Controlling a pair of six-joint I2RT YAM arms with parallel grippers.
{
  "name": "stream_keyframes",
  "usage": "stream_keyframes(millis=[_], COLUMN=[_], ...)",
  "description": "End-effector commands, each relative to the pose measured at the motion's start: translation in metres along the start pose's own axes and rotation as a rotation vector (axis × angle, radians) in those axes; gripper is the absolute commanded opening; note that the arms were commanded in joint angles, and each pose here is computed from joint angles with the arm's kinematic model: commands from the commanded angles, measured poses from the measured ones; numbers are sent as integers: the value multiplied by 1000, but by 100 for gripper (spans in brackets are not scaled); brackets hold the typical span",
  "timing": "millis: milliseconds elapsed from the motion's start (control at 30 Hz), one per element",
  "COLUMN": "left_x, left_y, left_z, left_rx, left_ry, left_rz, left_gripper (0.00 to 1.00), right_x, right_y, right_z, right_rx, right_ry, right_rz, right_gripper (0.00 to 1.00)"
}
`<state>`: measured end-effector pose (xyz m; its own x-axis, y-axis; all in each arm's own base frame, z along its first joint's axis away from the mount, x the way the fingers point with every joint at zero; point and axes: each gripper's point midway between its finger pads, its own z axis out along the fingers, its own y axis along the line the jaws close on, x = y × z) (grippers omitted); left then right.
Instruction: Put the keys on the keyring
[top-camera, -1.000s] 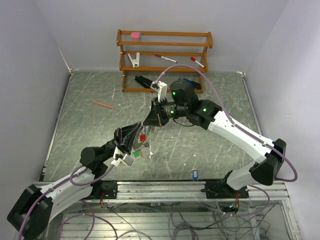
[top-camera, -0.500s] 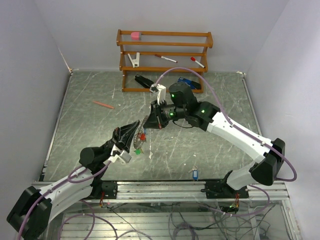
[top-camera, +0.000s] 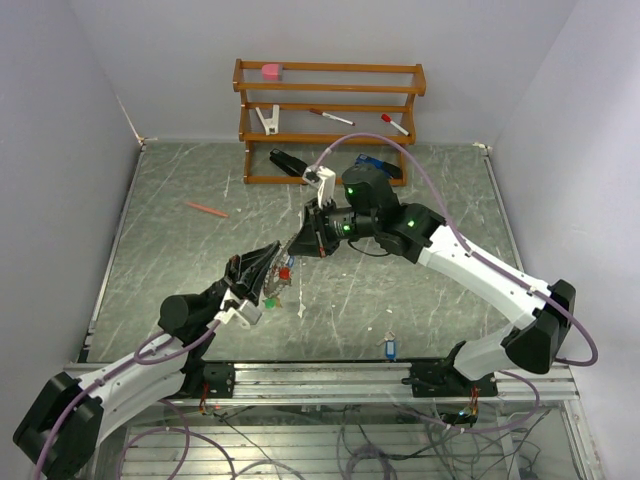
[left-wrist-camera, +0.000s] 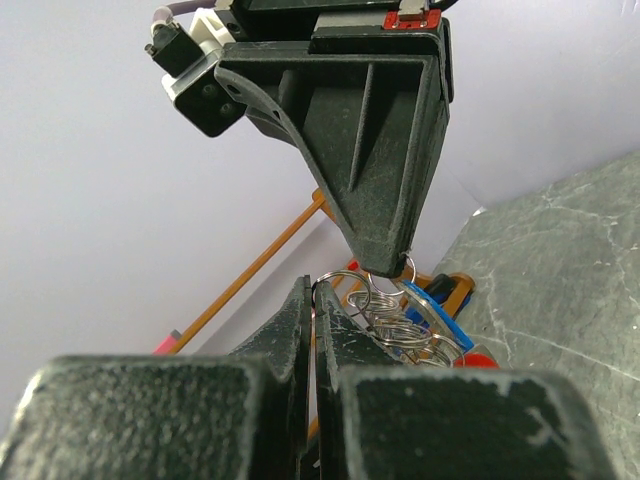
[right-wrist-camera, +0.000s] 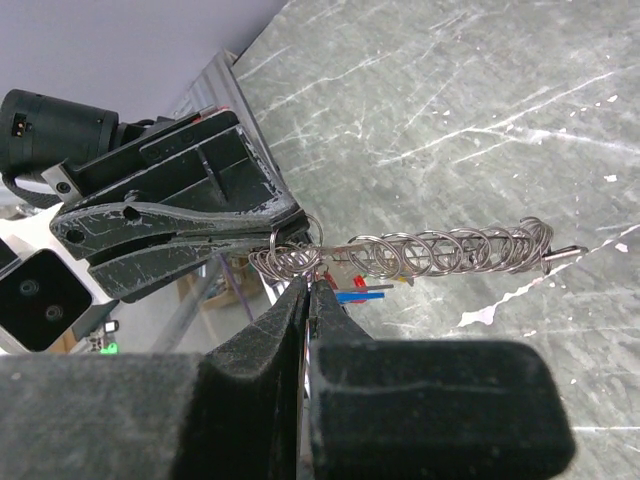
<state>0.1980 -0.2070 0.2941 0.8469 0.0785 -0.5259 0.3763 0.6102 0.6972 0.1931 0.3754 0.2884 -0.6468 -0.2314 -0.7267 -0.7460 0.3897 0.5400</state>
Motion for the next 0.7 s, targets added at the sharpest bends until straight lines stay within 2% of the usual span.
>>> stream_keyframes(millis=[0,667], left_x=[-31,-34], left_y=[31,25], left_z=[10,12], left_rx=[-94,-63], left_ry=[-100,-109], left_rz=[11,-28], left_gripper=[7,7], right_x=[-13,-23], right_y=[4,5], right_z=[-11,-6], right_rx=[3,-14], right_ry=[-59,-85], right_rz=[-19,-24], right_gripper=[0,0])
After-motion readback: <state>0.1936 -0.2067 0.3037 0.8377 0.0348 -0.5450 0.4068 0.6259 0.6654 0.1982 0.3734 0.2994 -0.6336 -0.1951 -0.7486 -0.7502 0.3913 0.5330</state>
